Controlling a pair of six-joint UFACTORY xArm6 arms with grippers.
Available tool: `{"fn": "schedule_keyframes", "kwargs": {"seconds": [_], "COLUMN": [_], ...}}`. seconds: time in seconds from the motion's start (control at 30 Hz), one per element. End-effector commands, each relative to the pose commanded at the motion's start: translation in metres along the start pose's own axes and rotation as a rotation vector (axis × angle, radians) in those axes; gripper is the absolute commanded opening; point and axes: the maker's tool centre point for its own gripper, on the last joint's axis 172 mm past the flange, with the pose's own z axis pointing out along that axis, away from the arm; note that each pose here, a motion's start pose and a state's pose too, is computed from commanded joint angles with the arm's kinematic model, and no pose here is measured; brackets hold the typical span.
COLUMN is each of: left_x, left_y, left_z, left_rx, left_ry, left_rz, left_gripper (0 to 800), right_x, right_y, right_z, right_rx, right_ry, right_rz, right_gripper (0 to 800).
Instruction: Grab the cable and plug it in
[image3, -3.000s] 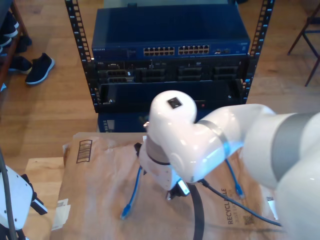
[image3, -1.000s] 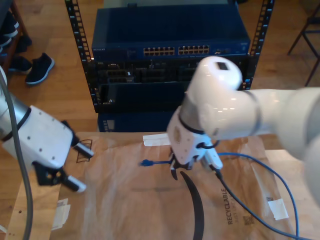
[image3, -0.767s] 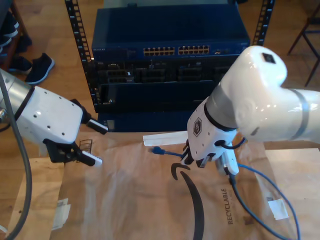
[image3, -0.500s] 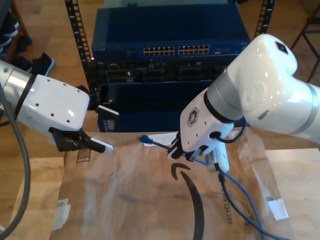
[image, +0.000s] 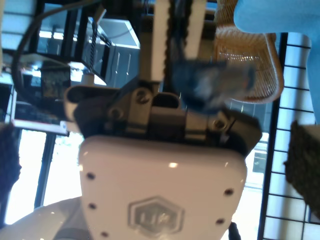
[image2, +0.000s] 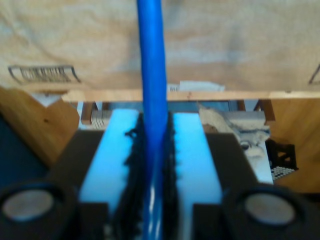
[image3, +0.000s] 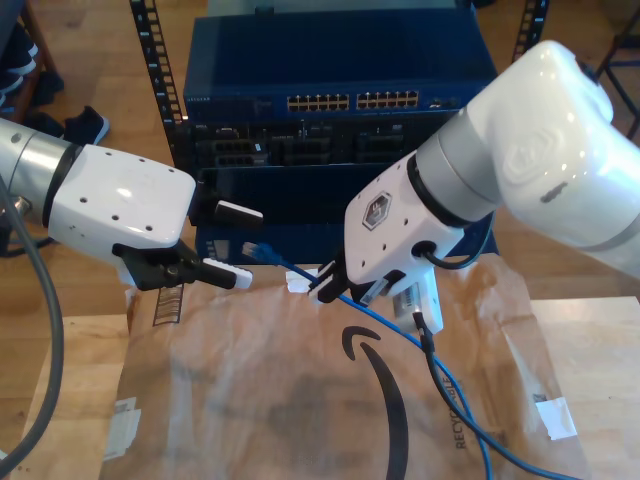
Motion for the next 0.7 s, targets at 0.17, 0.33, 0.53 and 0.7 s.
{"fn": "schedule_keyframes", "kwargs": {"seconds": [0.17,0.33,0.53,0.7], "left_x": [-0.001,0.002,-0.006,-0.01], "left_y": [0.001,-0.001,0.001,-0.004], "left_z": [0.003,0.007,0.006,0.008], "left_rx": [-0.001,0.005,-0.002,0.019], "left_ry": [-0.027,-0.043,-0.072,-0.092], "left_rz": [-0.01,-0.025,-0.048,-0.077], "left_gripper": [623,548,455,454], "right_x": [-0.002,-0.005,-0.006,-0.006], "right_y": [0.001,0.001,0.003,0.003], "right_z": [-0.003,-0.008,-0.009,-0.01], "right_rx": [0.004,0.015,0.018,0.019], "right_ry": [-0.003,-0.009,-0.011,-0.012], "right_rz": [-0.004,-0.014,-0.016,-0.017], "right_gripper": [1,1,1,1]}}
